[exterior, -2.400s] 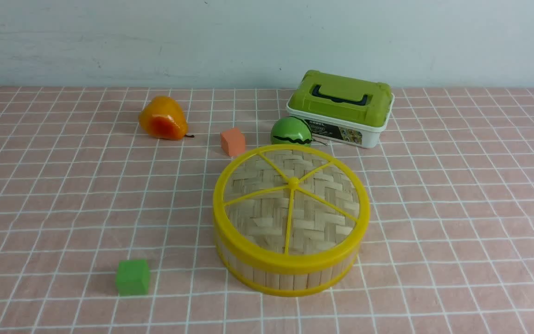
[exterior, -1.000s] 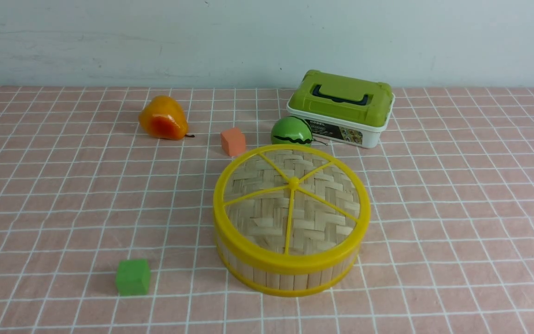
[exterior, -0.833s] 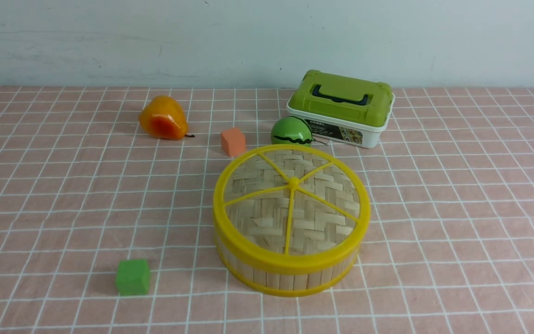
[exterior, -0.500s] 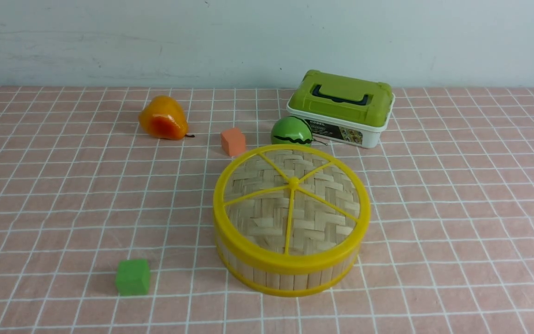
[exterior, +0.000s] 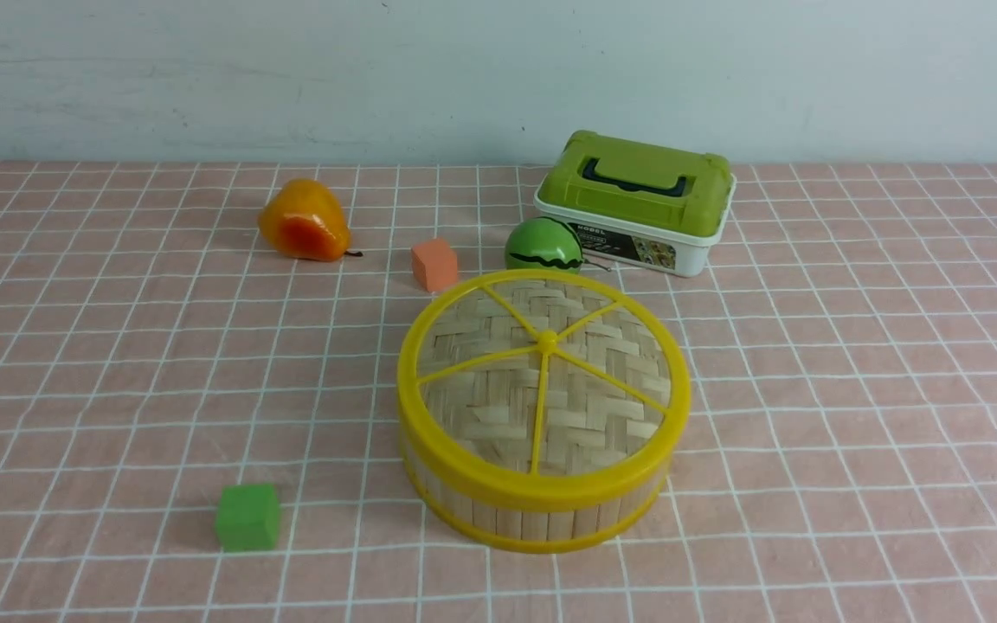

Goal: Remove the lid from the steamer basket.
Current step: Use the right arm to lift the lid of the steamer

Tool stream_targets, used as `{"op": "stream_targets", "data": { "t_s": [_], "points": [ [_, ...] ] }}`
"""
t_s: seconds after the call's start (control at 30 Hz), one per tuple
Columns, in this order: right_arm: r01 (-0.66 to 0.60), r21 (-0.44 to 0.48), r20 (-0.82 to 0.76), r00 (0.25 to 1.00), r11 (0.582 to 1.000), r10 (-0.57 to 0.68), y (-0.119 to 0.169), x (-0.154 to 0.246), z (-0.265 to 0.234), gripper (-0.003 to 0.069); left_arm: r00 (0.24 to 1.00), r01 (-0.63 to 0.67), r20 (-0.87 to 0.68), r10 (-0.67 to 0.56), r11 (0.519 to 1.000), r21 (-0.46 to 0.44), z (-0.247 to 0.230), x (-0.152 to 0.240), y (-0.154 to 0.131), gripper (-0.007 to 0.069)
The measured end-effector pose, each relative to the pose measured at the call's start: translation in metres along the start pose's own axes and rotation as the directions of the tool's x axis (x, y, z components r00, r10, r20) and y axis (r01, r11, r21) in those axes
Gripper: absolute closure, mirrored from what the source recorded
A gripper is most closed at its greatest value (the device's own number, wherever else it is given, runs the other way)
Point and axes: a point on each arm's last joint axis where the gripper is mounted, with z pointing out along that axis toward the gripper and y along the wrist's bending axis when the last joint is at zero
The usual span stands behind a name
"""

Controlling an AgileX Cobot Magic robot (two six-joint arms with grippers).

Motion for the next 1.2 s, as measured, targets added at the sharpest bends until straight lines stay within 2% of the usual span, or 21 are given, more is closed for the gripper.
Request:
{"op": "stream_targets", "data": {
  "t_s": [0.1,0.13,0.2,0.3,0.33,0.37,0.4,0.47,0.6,0.7,0.77,0.83,0.87,0.97,1.03,1.1,1.2],
  "points": [
    [0.095,0.006,-0.144,0.985,0.995,-0.093,0.0,-0.027,0.009,0.068,1.0,0.0,0.0,0.0,1.0,0.0,0.0,0.0,0.0,0.0386],
    [0.157,-0.023,-0.259,0.953,0.987,-0.157,0.001,-0.055,0.02,0.068,1.0,0.0,0.0,0.0,1.0,0.0,0.0,0.0,0.0,0.0386],
    [0.182,-0.08,-0.348,0.916,0.98,-0.199,0.002,-0.076,0.041,0.0676,1.0,0.0,0.0,0.0,1.0,0.0,0.0,0.0,0.0,0.0386],
    [0.224,-0.202,-0.423,0.858,0.953,-0.291,0.015,-0.099,0.076,0.0666,1.0,0.0,0.0,0.0,1.0,0.0,0.0,0.0,0.0,0.0386],
    [0.228,-0.212,-0.428,0.853,0.95,-0.3,0.016,-0.1,0.079,0.0666,1.0,0.0,0.0,0.0,1.0,0.0,0.0,0.0,0.0,0.0386],
    [0.257,-0.289,-0.467,0.803,0.922,-0.371,0.029,-0.108,0.105,0.0662,1.0,0.0,0.0,0.0,1.0,0.0,0.0,0.0,0.0,0.0386],
    [0.261,-0.296,-0.472,0.796,0.919,-0.379,0.031,-0.108,0.108,0.0662,1.0,0.0,0.0,0.0,1.0,0.0,0.0,0.0,0.0,0.0386],
    [0.3,-0.352,-0.512,0.731,0.886,-0.451,0.049,-0.112,0.139,0.0659,1.0,0.0,0.0,0.0,1.0,0.0,0.0,0.0,0.0,0.0386],
    [0.368,-0.367,-0.577,0.63,0.854,-0.52,0.088,-0.118,0.206,0.0644,1.0,0.0,0.0,0.0,1.0,0.0,0.0,0.0,0.0,0.0386],
    [0.383,-0.353,-0.585,0.622,0.854,-0.521,0.111,-0.12,0.252,0.0614,1.0,0.0,0.0,0.0,1.0,0.0,0.0,0.0,0.0,0.0386],
    [0.38,-0.353,-0.583,0.625,0.855,-0.518,0.12,-0.12,0.274,0.0578,1.0,0.0,0.0,0.0,1.0,0.0,0.0,0.0,0.0,0.0386],
    [0.359,-0.357,-0.579,0.64,0.863,-0.505,0.135,-0.117,0.31,0.0491,1.0,0.0,0.0,0.0,1.0,0.0,0.0,0.0,0.0,0.0386],
    [0.356,-0.357,-0.578,0.642,0.864,-0.504,0.136,-0.117,0.312,0.0473,1.0,0.0,0.0,0.0,1.0,0.0,0.0,0.0,0.0,0.0386],
    [0.31,-0.36,-0.583,0.661,0.88,-0.472,0.148,-0.107,0.348,0.0295,1.0,0.0,0.0,0.0,1.0,0.0,0.0,0.0,0.0,0.0386],
    [0.287,-0.371,-0.594,0.658,0.883,-0.463,0.15,-0.1,0.358,0.0211,1.0,0.0,0.0,0.0,1.0,0.0,0.0,0.0,0.0,0.0386],
    [0.278,-0.37,-0.61,0.647,0.887,-0.457,0.149,-0.093,0.365,0.0162,1.0,0.0,0.0,0.0,1.0,0.0,0.0,0.0,0.0,0.0386],
    [0.266,-0.361,-0.628,0.639,0.894,-0.444,0.148,-0.087,0.372,0.0135,1.0,0.0,0.0,0.0,1.0,0.0,0.0,0.0,0.0,0.0386]
  ]
}}
